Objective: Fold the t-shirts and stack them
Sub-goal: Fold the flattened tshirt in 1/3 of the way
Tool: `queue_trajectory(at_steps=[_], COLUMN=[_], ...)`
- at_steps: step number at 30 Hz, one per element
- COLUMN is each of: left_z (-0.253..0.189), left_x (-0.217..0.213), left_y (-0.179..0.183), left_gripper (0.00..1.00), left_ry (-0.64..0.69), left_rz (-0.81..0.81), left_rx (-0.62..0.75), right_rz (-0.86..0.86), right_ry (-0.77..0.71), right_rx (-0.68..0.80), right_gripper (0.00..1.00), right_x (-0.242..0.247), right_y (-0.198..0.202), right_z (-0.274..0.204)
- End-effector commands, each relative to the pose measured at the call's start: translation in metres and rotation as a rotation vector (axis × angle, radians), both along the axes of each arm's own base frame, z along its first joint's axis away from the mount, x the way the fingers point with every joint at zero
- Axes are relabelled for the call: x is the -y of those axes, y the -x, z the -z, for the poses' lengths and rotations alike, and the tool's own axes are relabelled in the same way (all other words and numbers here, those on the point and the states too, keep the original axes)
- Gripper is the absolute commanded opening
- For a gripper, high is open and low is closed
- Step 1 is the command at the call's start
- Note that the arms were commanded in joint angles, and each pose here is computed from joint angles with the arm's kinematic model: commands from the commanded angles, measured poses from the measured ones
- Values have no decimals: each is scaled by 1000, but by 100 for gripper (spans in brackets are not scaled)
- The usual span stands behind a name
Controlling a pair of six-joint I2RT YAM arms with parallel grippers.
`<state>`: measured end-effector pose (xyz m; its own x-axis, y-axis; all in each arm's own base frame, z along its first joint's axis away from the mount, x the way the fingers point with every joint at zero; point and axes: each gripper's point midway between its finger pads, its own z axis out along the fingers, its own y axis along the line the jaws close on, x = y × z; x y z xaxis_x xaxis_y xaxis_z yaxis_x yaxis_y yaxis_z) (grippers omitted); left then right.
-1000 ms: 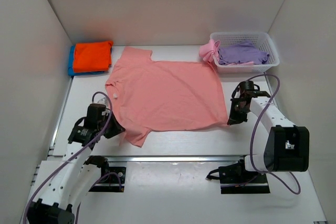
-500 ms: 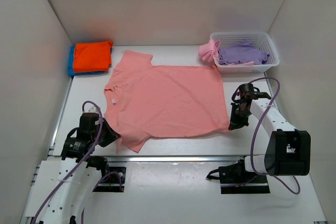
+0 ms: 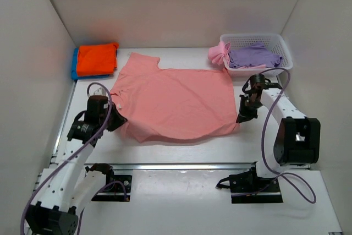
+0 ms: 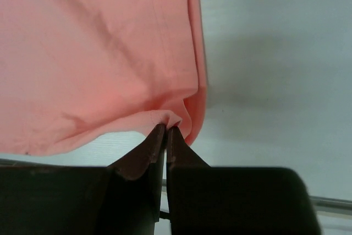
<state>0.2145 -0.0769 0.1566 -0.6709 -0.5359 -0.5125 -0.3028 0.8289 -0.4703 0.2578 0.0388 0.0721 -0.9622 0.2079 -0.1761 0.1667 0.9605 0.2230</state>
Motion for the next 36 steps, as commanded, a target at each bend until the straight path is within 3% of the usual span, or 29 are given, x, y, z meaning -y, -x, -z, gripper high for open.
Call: queue_trajectory(at_steps=[1, 12, 29, 30, 31, 32, 34, 36], left_z=[-27, -14, 38, 38, 39, 33, 28, 27], left_x=[-3, -11, -36, -44, -47, -54, -54, -54], left_y=[-38, -105, -155, -158, -164, -176, -192, -201], left_gripper=[0, 0, 0, 2, 14, 31, 45, 50], left_ry=[-47, -85, -30, -18, -7, -21, -42, -61], left_rz=[-18, -28, -53, -72, -71, -80, -56, -27], left_rx=[110, 55, -17, -9, 6, 31, 44, 26], right_rz=[-21, -13, -20, -29, -25, -18, 10, 74], right_ry=[-16, 1, 11, 12, 21, 43, 106, 255], right_rx=[35, 70, 73, 69, 82, 107, 119, 141], right_gripper=[0, 0, 0, 0, 3, 14, 24, 30], right_x=[0, 12, 15, 13, 15, 17, 24, 48], right_y=[-26, -84, -113, -112, -117, -122, -127, -132], right_z=[-5, -1, 13, 16, 15, 11, 9, -2])
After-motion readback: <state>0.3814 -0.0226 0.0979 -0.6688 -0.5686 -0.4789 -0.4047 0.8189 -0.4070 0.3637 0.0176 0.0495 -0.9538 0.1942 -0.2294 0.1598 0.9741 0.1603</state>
